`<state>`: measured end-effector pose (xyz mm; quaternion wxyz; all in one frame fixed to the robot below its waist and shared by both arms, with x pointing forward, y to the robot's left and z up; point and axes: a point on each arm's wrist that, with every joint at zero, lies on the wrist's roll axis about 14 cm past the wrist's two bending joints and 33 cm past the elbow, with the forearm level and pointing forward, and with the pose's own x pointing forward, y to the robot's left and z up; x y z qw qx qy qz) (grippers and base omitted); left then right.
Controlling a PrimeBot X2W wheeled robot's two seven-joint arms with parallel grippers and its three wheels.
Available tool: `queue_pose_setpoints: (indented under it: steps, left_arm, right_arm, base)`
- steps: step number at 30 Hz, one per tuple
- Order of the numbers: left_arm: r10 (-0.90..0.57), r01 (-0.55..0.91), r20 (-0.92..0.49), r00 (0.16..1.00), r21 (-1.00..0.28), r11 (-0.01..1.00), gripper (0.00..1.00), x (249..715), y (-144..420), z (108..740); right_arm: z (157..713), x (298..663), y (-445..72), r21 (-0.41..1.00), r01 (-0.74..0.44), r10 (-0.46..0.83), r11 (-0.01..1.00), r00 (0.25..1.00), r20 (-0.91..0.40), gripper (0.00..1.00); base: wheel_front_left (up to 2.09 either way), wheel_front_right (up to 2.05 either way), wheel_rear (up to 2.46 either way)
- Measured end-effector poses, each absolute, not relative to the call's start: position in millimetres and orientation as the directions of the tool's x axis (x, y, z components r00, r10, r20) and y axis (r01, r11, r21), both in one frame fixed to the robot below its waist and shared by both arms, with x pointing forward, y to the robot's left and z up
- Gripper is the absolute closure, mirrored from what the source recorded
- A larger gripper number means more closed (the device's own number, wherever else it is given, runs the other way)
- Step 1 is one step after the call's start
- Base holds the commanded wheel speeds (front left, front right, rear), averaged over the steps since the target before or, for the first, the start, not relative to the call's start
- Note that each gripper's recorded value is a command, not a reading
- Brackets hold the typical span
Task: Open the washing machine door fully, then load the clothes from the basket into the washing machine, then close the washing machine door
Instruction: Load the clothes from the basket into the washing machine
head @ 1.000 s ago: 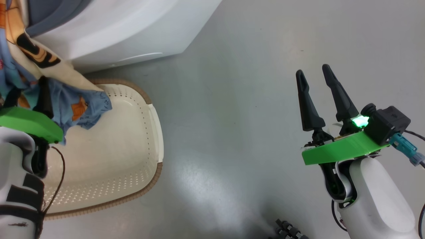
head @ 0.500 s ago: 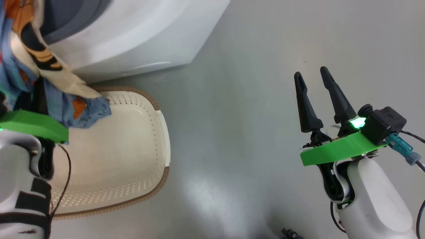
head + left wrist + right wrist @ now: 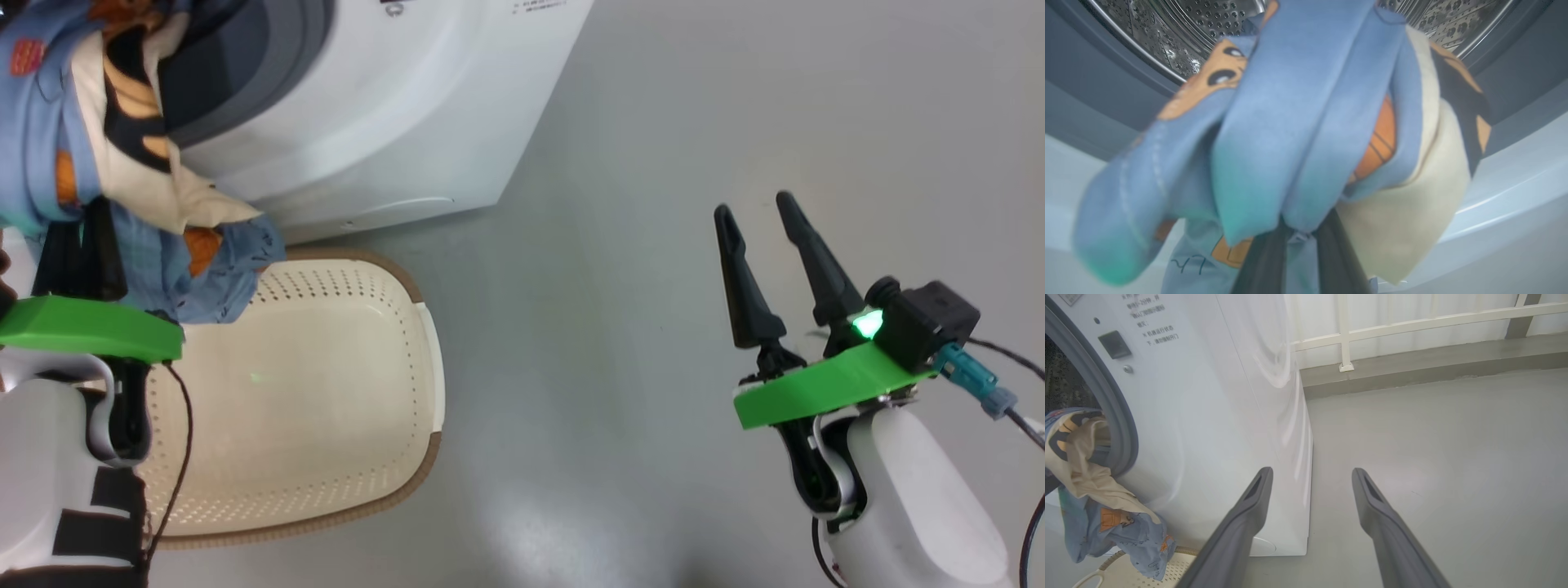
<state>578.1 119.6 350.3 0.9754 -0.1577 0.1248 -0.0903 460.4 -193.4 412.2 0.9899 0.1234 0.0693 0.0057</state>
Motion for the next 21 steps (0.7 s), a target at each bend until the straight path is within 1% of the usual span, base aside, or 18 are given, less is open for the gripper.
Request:
queue_pose_setpoints:
  steps: [8, 13, 18, 21]
  left_arm:
    - [-0.239, 0.203, -0.053, 0.97, -0.374, 0.905, 1.0, 583, 111, 412]
    - [-0.243, 0.223, -0.005, 0.97, -0.378, 0.898, 1.0, 588, 110, 431]
    - [-0.25, 0.257, 0.07, 0.966, -0.373, 0.891, 1.0, 613, 102, 458]
    - [-0.252, 0.265, 0.085, 0.964, -0.372, 0.89, 1.0, 622, 99, 463]
  right_arm:
    - [420, 452, -189, 0.254, -0.01, 0.043, 0.967, 0.991, -0.126, 0.0]
    - [428, 452, -189, 0.248, -0.02, 0.048, 0.969, 0.993, -0.105, 0.0]
    - [433, 454, -182, 0.246, -0.049, 0.073, 0.968, 0.993, -0.088, 0.0]
    - [433, 455, -182, 0.246, -0.051, 0.073, 0.968, 0.994, -0.085, 0.0]
  base:
    - [0.0, 0.0, 0.0]
    - [0.0, 0.0, 0.0]
    - [0.0, 0.0, 0.0]
    - [0.0, 0.0, 0.0]
